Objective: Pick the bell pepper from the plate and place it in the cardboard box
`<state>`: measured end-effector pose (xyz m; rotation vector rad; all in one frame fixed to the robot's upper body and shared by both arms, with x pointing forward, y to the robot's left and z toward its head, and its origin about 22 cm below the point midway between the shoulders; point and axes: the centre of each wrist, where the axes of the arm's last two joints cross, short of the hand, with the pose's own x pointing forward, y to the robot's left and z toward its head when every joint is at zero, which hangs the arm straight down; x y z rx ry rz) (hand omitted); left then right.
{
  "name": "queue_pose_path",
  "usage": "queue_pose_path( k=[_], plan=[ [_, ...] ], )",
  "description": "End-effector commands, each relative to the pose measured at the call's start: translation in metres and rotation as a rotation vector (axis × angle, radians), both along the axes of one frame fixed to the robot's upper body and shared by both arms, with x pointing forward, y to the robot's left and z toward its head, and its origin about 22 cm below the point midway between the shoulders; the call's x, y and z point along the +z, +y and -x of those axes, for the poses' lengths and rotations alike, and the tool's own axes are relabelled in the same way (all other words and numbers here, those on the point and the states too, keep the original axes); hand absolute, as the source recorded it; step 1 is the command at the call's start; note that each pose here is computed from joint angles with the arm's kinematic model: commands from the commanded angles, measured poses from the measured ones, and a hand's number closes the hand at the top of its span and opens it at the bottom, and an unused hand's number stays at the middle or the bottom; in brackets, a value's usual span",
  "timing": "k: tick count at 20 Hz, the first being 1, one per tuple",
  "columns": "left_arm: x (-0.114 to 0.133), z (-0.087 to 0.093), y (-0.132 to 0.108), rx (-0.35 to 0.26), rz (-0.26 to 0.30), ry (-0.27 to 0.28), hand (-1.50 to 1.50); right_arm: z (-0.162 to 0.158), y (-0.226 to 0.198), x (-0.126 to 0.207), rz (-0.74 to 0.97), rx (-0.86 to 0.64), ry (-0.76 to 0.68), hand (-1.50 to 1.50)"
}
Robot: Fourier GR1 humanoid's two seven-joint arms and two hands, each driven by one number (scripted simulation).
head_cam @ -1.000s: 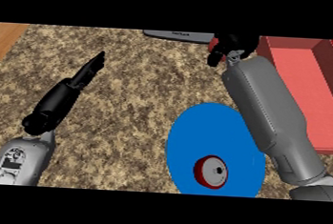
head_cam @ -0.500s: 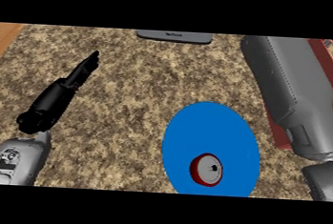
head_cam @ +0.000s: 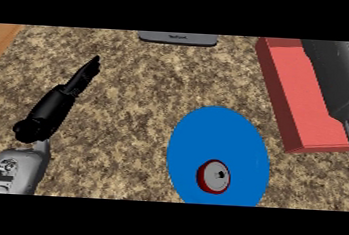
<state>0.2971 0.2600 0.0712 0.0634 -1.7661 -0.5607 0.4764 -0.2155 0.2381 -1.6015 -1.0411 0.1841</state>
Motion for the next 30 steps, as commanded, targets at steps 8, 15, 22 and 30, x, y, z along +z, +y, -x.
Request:
queue_pose_path(
  k=[8, 15, 22, 30],
  plan=[
    [-0.008, 0.000, 0.003, 0.025, -0.003, 0.009, 0.00, 0.006, -0.087, -0.037, -0.225, 0.031, 0.403, 1.50],
    [-0.002, -0.001, 0.000, 0.010, -0.003, 0.008, 0.00, 0.015, -0.119, -0.051, -0.327, 0.016, 0.597, 1.50],
    [-0.014, -0.002, 0.005, 0.044, -0.010, 0.018, 0.00, 0.030, -0.150, -0.066, -0.381, 0.265, 0.523, -1.50],
    [-0.004, 0.000, 0.010, 0.045, 0.013, 0.010, 0.00, 0.028, -0.141, -0.023, -0.608, 0.296, -0.303, -1.50]
  ],
)
